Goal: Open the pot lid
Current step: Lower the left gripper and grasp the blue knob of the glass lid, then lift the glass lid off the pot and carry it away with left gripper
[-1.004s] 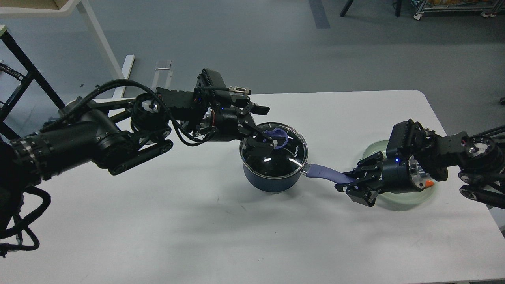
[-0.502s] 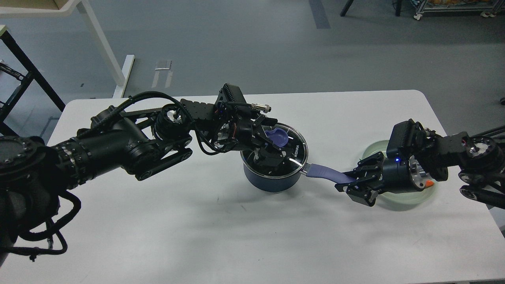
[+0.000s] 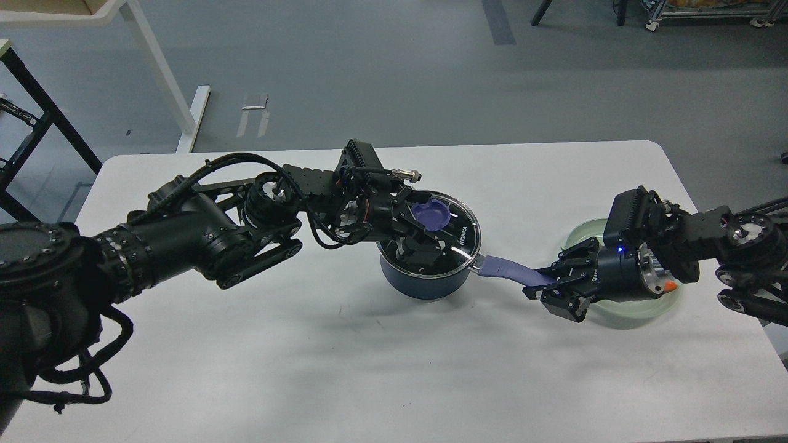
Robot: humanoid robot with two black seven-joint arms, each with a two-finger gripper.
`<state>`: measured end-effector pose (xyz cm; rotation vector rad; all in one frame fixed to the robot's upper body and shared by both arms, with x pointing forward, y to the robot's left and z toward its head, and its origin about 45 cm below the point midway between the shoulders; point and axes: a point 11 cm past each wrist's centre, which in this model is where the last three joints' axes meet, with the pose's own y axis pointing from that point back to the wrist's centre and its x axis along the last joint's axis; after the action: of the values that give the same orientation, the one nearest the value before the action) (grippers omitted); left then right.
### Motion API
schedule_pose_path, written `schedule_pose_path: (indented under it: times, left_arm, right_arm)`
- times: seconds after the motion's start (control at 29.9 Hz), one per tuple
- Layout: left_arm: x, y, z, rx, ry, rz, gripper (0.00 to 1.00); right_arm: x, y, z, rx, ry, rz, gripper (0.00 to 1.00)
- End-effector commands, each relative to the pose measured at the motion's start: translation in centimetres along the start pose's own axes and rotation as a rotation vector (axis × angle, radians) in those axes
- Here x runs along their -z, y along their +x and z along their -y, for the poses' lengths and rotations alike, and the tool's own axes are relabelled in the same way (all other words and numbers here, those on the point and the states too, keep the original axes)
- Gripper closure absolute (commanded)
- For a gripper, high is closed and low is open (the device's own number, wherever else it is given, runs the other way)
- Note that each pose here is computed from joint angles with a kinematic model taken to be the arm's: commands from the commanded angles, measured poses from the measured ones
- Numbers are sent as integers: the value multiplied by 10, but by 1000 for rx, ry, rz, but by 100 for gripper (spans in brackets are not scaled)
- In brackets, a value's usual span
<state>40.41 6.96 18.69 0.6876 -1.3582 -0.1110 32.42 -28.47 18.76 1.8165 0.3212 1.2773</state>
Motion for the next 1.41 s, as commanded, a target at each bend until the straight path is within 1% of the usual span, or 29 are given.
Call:
schedule_pose_path:
  times: [0.0, 0.03, 0.07, 0.27, 0.37, 0.5, 0.57, 0.64, 0.77, 0.84, 0.97, 1.07, 1.21, 1.37]
  left_arm:
    - [3, -3, -1, 5, 8, -2, 49]
    - [3, -2, -1, 4, 8, 1, 60]
    - [3, -2, -1, 0, 8, 3, 64]
    - [1, 6, -1, -34, 0, 15, 65]
    - [4, 12, -8, -50, 3, 8, 64]
    - [28, 17, -45, -65, 56, 2, 64]
    - [37, 15, -64, -64, 78, 5, 63]
    - [50, 8, -91, -56, 117, 5, 63]
    - [67, -19, -147, -30, 196, -15, 63]
    - [70, -46, -174, -20, 237, -42, 63]
    - [73, -86, -214, -17, 309, -60, 62]
    - [68, -125, -243, 17, 352, -74, 62]
    - [58, -160, -264, 12, 381, -68, 62]
    - [49, -191, -272, 32, 402, -93, 59]
  right_arm:
    - [-1, -1, -1, -1, -3, 3, 76]
    - [0, 0, -1, 0, -2, 1, 76]
    - [-1, -1, -1, 0, -3, 2, 76]
    - [-1, -1, -1, -1, -3, 3, 76]
    - [-1, -1, -2, 0, -5, 4, 76]
    - [-2, -2, -4, -2, -11, 8, 76]
    - [-2, -2, -4, -2, -11, 8, 76]
    - [-2, -2, -4, -3, -11, 9, 76]
    - [-2, -2, -4, -3, -11, 9, 76]
    - [-3, -2, -4, -4, -11, 8, 76]
    - [-3, -2, -4, -5, -11, 7, 76]
    - [-3, -2, -5, -5, -14, 9, 76]
    - [-3, -2, -5, -5, -14, 9, 76]
    - [-3, -2, -5, -7, -14, 7, 76]
